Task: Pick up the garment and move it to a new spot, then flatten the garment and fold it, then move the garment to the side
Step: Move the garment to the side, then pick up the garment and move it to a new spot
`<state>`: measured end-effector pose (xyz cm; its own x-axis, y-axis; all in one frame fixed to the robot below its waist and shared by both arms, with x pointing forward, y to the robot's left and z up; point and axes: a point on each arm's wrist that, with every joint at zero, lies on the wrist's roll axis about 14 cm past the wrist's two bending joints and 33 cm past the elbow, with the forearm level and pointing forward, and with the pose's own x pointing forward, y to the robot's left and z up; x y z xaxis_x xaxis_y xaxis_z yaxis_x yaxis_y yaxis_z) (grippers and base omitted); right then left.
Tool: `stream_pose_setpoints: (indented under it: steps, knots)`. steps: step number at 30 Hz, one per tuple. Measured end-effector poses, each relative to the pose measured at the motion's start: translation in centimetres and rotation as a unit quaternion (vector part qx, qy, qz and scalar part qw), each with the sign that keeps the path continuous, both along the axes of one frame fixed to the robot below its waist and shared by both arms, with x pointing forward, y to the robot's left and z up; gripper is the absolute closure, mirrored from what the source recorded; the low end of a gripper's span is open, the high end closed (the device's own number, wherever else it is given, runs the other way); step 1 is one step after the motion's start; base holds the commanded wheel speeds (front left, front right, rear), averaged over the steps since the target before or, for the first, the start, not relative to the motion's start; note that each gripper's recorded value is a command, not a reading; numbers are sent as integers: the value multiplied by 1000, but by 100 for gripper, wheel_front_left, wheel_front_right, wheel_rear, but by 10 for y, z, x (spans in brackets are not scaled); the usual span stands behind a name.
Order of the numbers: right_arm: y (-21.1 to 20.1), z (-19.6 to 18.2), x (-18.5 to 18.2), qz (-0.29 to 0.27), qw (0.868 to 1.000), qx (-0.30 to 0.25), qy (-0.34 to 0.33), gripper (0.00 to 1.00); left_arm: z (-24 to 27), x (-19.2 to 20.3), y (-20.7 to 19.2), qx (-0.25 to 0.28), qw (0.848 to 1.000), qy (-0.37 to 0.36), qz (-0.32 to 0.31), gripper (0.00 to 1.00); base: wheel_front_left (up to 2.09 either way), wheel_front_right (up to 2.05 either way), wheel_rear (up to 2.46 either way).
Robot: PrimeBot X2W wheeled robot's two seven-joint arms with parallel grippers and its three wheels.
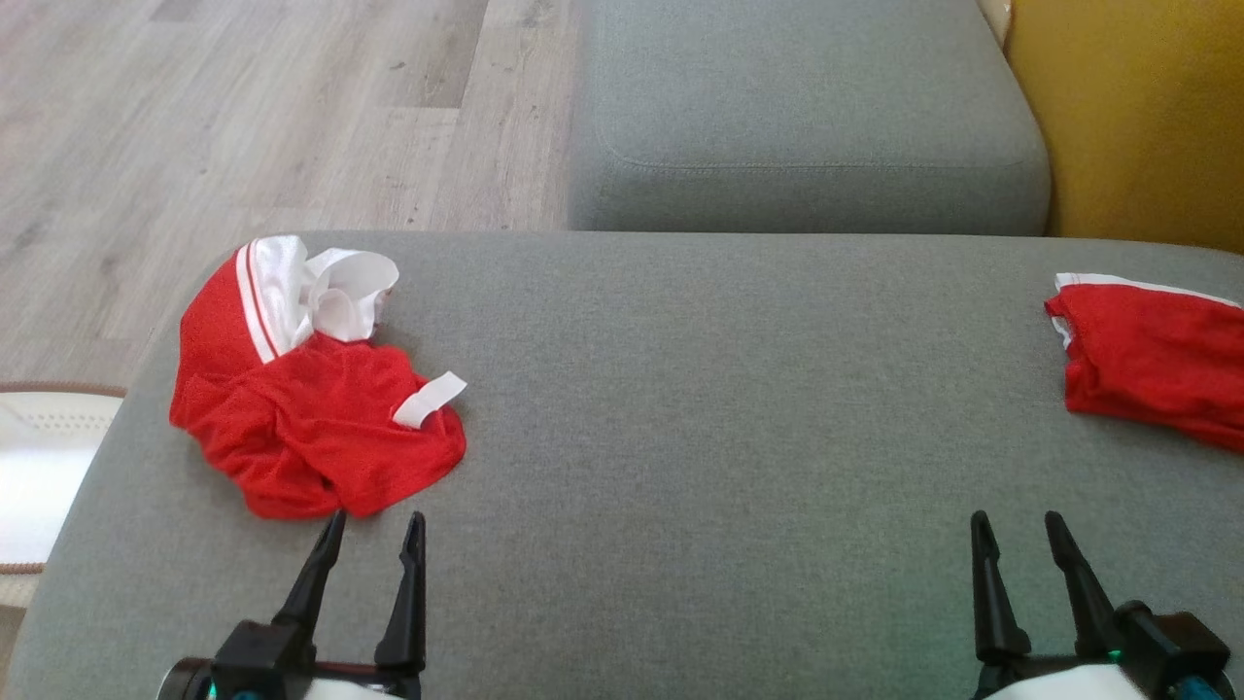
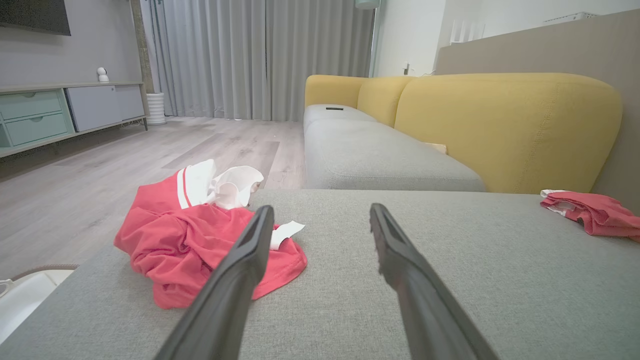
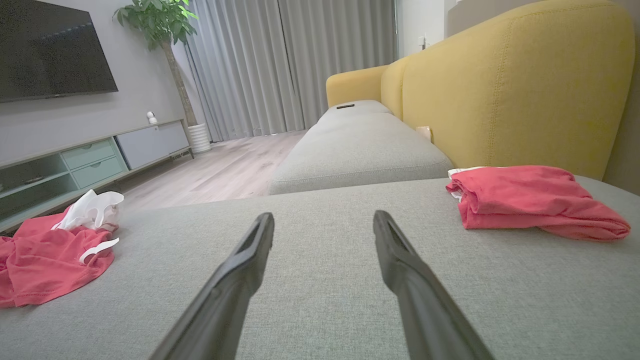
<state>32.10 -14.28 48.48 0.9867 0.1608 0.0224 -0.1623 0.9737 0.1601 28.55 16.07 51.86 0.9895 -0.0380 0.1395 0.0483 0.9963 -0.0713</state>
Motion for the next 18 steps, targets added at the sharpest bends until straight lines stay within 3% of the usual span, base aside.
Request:
stream_pose_setpoints:
  steps: [18]
  knots:
    - [6,-5,-6,11,1000,-1,7,0,-8,-6,8,3,1000,12,11,0,0,0,0]
